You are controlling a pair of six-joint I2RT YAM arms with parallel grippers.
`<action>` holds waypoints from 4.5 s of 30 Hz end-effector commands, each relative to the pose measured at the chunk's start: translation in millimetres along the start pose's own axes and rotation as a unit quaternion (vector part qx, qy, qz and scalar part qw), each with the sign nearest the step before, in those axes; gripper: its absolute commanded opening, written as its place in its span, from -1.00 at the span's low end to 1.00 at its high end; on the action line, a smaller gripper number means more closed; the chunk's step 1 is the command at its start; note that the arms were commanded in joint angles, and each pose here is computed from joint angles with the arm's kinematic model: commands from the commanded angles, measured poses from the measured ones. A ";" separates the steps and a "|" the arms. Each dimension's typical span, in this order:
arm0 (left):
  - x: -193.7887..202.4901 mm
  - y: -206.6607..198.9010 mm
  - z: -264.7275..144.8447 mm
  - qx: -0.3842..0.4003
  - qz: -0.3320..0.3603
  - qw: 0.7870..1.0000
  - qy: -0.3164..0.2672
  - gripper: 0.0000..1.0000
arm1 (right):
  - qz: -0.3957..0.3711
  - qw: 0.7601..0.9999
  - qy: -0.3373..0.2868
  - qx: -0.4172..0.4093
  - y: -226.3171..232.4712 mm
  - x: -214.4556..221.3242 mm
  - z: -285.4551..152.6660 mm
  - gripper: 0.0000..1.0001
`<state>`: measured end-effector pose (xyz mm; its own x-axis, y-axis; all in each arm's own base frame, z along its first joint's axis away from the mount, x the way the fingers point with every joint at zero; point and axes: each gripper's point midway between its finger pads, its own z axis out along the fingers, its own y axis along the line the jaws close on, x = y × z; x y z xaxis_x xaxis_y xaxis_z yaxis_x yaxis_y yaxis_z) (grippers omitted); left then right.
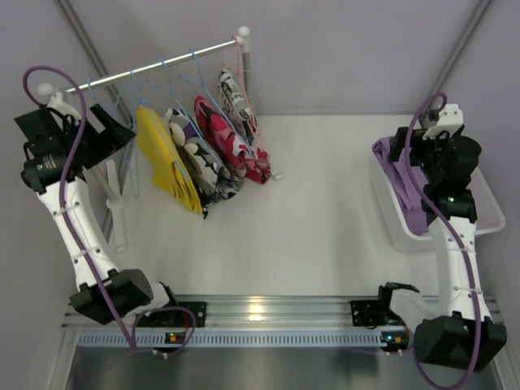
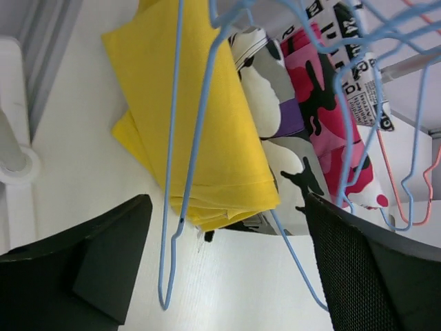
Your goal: Remove the trousers from the hanger
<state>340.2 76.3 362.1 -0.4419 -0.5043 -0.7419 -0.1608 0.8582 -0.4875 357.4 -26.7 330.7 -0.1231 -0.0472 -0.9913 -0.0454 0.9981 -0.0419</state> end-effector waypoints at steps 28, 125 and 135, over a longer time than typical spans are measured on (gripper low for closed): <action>-14.0 -87.8 10.3 0.013 0.071 0.990 -0.125 0.35 | 0.006 1.000 0.002 -0.008 7.5 1.0 -9.3 0.99; 181.6 -161.6 -188.5 0.292 0.059 0.945 0.133 -1.00 | -0.024 0.999 -0.004 0.034 4.2 8.0 -75.8 0.99; 180.5 -181.8 -153.9 0.335 0.089 0.915 0.208 -1.00 | -0.012 0.999 0.005 0.047 0.8 12.2 -77.5 0.99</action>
<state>126.4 -143.6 363.4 -0.7874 -0.2222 -0.5750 0.3127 0.6598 -0.6833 281.0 -30.0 331.4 -0.1155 -0.0885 -0.9894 0.0328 0.9951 -0.0929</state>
